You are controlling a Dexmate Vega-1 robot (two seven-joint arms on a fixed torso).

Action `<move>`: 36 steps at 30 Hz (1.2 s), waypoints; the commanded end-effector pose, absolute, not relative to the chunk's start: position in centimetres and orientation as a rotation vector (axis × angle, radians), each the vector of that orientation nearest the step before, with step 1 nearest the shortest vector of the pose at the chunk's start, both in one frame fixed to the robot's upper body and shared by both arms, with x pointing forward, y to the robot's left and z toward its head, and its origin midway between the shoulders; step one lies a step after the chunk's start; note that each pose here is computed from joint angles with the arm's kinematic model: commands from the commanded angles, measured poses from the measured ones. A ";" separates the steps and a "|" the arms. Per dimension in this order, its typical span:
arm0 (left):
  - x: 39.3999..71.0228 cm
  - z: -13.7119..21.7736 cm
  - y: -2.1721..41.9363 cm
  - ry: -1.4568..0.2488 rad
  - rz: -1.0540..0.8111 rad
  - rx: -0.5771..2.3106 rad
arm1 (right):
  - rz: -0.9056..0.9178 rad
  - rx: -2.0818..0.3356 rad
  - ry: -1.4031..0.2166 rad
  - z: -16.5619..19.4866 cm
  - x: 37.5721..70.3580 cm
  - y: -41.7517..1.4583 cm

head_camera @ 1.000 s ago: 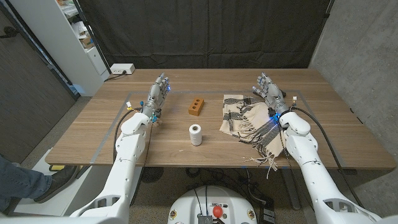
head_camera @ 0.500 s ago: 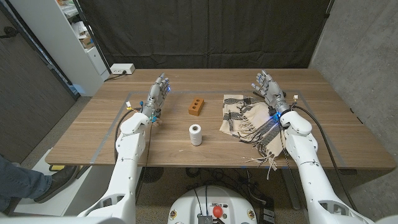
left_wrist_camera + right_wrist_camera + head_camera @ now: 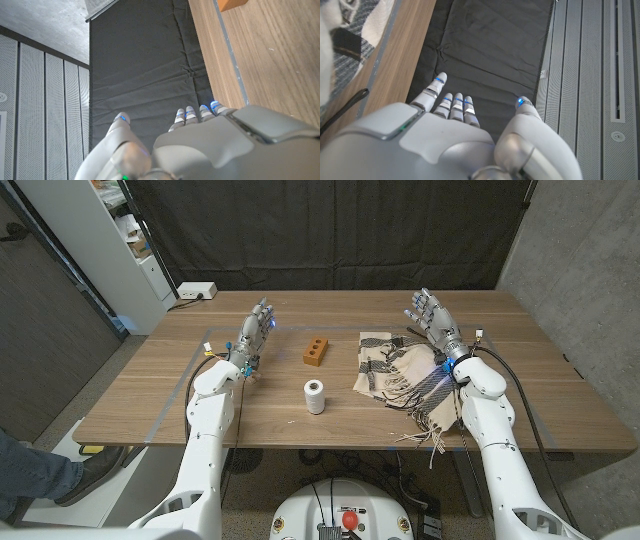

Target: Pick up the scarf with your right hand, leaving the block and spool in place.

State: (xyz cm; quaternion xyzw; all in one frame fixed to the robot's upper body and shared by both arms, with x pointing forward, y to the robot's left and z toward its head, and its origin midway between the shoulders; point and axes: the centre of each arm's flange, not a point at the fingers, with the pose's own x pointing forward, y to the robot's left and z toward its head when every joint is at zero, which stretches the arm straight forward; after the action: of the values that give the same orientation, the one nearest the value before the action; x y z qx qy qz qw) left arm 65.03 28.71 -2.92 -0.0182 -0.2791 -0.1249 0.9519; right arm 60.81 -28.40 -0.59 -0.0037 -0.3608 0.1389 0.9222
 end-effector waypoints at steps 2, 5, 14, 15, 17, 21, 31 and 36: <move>64.9 -2.9 28.5 -0.565 -0.263 -0.017 | 0.281 -0.062 -0.777 0.0 59.3 -28.5; 64.8 -2.9 28.5 -0.566 -0.261 -0.017 | 0.271 -0.083 -0.782 0.1 59.1 -28.5; 64.6 -2.8 28.6 -0.563 -0.264 -0.006 | 0.260 -0.124 -0.793 0.2 58.2 -28.6; 64.5 -2.8 28.7 -0.568 -0.259 -0.014 | 0.263 -0.130 -0.803 0.3 57.9 -28.6; 64.5 -2.8 28.7 -0.567 -0.261 -0.016 | 0.260 -0.137 -0.808 0.3 57.7 -28.6; 64.4 -2.8 28.6 -0.573 -0.267 -0.008 | 0.258 -0.144 -0.819 0.5 57.2 -28.7; 64.6 -2.6 28.4 -0.574 -0.277 -0.006 | 0.256 -0.168 -0.837 0.8 56.1 -28.9; 64.6 -2.4 28.2 -0.585 -0.286 -0.004 | 0.253 -0.175 -0.833 0.7 55.9 -29.1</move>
State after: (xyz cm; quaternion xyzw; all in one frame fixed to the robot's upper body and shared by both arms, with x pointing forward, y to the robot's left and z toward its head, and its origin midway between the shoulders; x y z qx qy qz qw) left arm 64.53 28.50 -2.73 -0.0043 -0.2806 -0.1338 0.9505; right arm 56.71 -28.82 0.63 -0.0723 -0.4007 0.1260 0.9046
